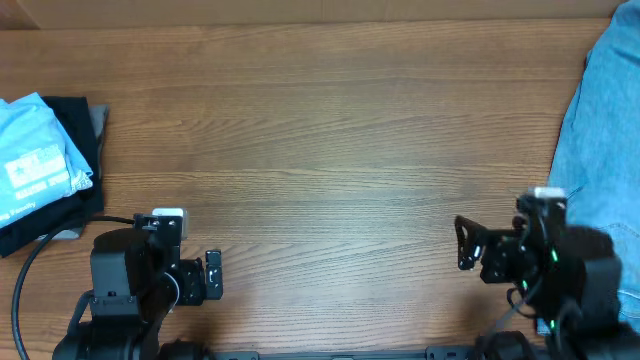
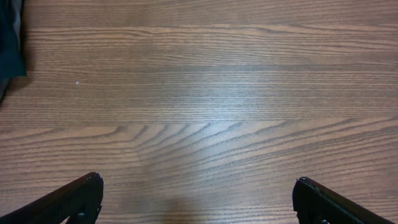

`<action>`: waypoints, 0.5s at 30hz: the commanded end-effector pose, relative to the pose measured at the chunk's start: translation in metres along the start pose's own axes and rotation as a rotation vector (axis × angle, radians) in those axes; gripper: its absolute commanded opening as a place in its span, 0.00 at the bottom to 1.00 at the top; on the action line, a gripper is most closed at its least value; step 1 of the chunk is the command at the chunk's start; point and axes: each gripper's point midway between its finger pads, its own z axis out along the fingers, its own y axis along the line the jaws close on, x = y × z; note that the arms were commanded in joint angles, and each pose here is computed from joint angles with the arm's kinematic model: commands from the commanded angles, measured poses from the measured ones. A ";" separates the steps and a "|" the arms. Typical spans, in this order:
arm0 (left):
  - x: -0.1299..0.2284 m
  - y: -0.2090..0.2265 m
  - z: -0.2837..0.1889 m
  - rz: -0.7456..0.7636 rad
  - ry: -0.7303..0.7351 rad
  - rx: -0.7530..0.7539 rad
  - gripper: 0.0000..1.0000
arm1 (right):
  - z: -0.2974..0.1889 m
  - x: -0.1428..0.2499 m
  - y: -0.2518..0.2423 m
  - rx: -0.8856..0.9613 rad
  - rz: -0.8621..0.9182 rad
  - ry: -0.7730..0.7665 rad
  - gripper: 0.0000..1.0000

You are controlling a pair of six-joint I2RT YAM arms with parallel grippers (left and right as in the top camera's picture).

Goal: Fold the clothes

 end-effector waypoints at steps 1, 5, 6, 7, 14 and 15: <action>0.001 0.001 0.000 -0.013 -0.007 -0.006 1.00 | -0.004 0.009 -0.009 0.007 -0.011 -0.156 1.00; 0.001 0.001 0.000 -0.013 -0.007 -0.006 1.00 | 0.024 0.017 -0.012 -0.068 -0.029 -0.457 1.00; 0.001 0.001 0.000 -0.013 -0.007 -0.006 1.00 | 0.032 0.014 -0.012 -0.077 -0.032 -0.500 1.00; 0.001 0.001 0.000 -0.013 -0.007 -0.006 1.00 | 0.037 0.012 -0.012 -0.082 -0.033 -0.523 1.00; 0.001 0.001 0.000 -0.013 -0.007 -0.006 1.00 | 0.076 0.015 -0.019 -0.070 -0.114 -0.680 1.00; 0.001 0.001 0.000 -0.013 -0.007 -0.006 1.00 | 0.085 0.026 -0.023 -0.056 -0.110 -0.629 1.00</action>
